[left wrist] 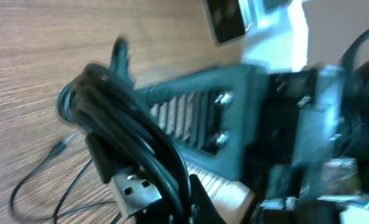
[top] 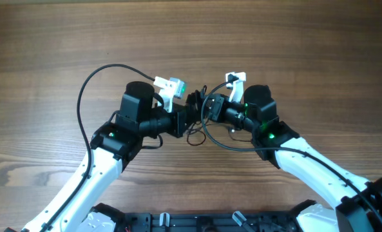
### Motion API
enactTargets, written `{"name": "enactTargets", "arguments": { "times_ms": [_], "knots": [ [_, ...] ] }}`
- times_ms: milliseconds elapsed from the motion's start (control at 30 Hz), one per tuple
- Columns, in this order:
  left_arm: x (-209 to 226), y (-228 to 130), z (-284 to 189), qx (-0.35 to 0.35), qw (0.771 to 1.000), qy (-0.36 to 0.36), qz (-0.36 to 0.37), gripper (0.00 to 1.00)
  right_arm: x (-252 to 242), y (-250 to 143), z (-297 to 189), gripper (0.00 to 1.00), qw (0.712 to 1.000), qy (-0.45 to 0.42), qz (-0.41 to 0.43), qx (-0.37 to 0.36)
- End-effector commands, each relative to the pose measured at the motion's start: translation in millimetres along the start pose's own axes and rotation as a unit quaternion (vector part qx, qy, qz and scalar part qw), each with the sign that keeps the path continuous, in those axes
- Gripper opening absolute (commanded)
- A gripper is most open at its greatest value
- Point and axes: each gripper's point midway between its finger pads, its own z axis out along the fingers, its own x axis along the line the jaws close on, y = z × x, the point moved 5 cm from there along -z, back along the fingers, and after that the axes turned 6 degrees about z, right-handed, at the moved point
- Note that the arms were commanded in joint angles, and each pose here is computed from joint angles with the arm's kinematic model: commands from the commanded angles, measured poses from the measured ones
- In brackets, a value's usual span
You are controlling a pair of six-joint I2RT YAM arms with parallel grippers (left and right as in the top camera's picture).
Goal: Untangle cables
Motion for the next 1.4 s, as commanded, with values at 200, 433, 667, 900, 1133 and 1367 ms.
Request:
{"name": "enactTargets", "arguments": {
  "times_ms": [200,433,667,900,1133,1367],
  "knots": [
    [-26,10,-5,-0.016,0.996,-0.075,0.052,0.04,6,-44,6,0.20,0.980,0.070,-0.121,0.139],
    [-21,9,-26,-0.005,0.988,-0.146,0.058,0.04,-9,-6,-20,0.75,0.985,0.095,-0.039,0.137],
    [20,29,-56,-0.059,0.993,-0.105,0.022,0.04,-7,2,-47,0.92,0.968,0.165,-0.006,0.191],
    [7,26,-65,-0.055,0.978,-0.191,0.066,0.04,-33,23,-35,0.46,0.993,0.069,-0.044,0.090],
    [-3,15,-66,-0.024,0.946,-0.317,0.063,0.04,17,1,-44,0.97,0.929,0.243,-0.237,0.146],
    [-5,13,-66,-0.017,0.941,-0.332,0.058,0.05,25,-13,-38,0.51,0.918,0.257,-0.255,0.161]
  ]
}}
